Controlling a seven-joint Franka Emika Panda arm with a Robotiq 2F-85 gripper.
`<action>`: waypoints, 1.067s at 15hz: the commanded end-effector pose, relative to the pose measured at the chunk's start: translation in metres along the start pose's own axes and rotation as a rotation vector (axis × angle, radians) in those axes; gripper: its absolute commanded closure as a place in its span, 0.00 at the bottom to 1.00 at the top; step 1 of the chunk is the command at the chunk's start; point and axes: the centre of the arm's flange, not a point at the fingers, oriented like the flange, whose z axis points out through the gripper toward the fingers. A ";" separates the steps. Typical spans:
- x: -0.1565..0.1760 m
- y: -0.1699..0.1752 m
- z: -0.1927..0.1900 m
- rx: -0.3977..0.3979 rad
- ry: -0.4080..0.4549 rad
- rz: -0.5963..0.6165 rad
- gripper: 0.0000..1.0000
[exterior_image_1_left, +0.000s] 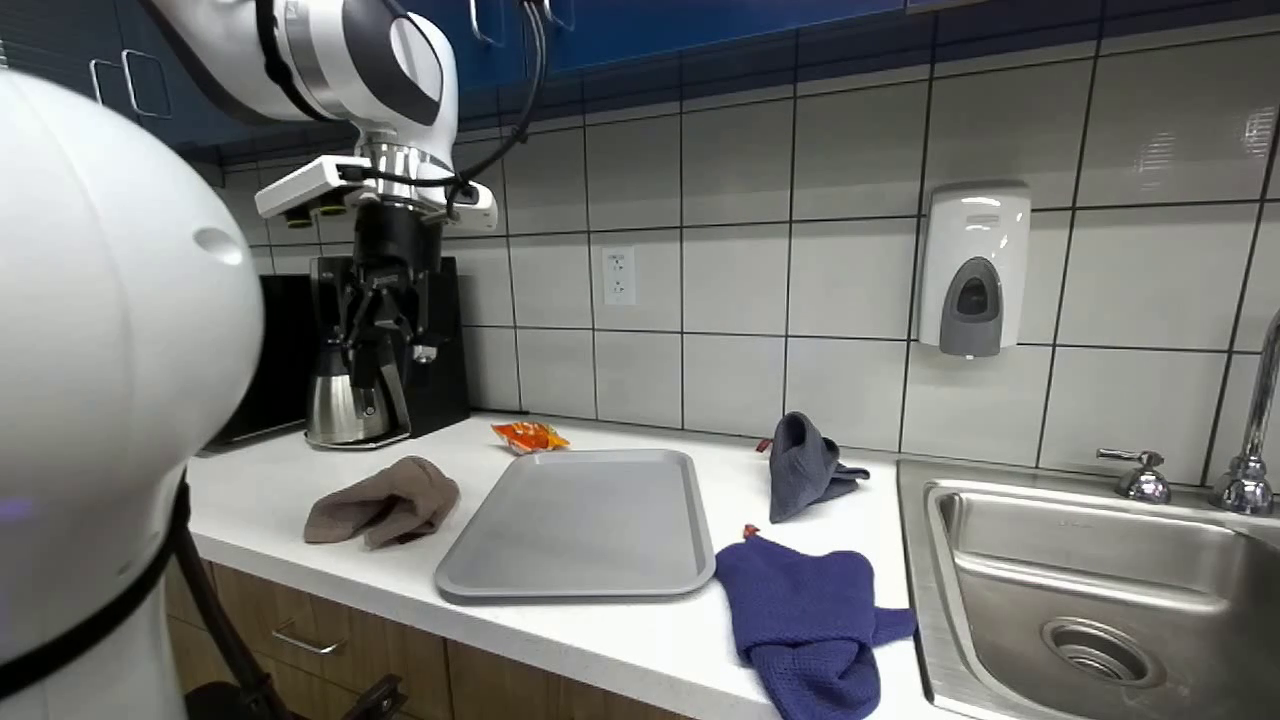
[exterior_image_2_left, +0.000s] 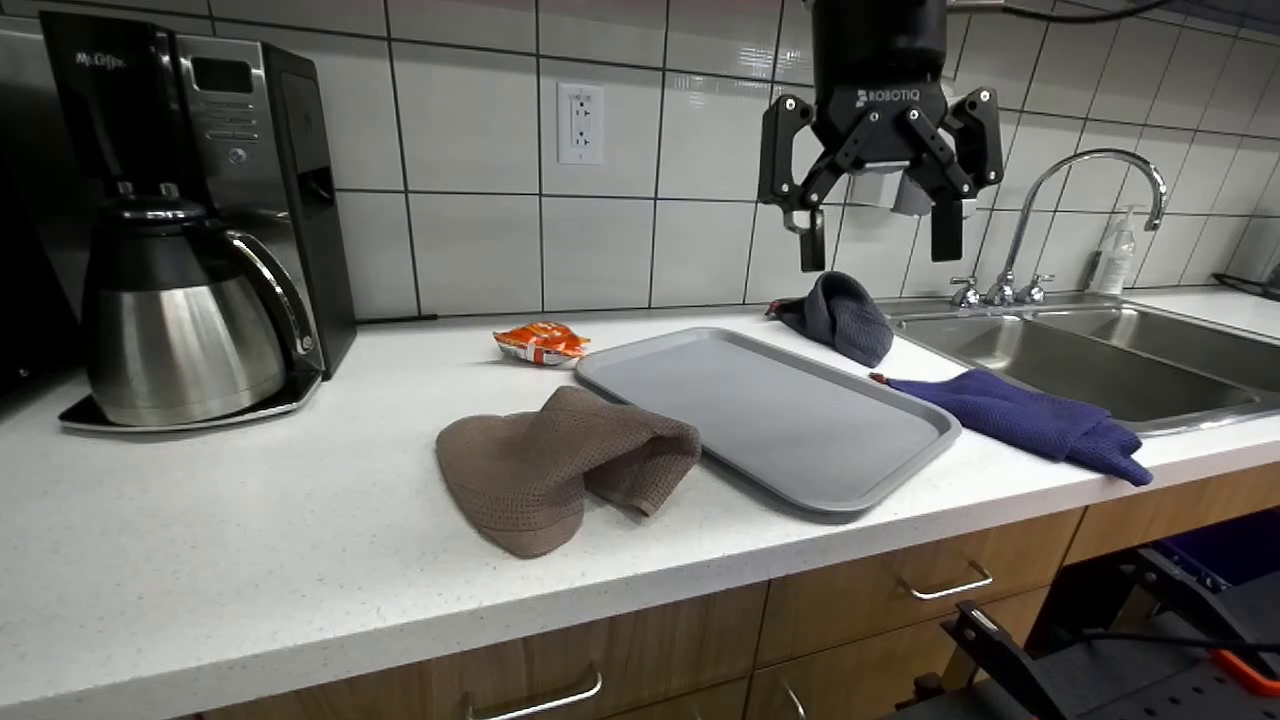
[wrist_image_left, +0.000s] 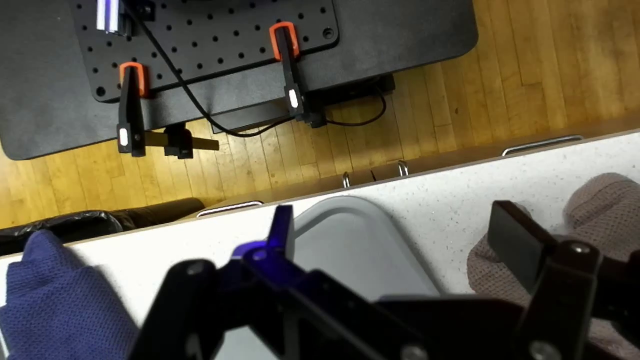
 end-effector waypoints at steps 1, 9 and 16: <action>0.011 -0.010 0.008 0.018 0.008 -0.051 0.00; 0.038 -0.030 0.030 0.092 0.037 -0.127 0.00; 0.057 -0.058 0.052 0.131 0.018 -0.200 0.00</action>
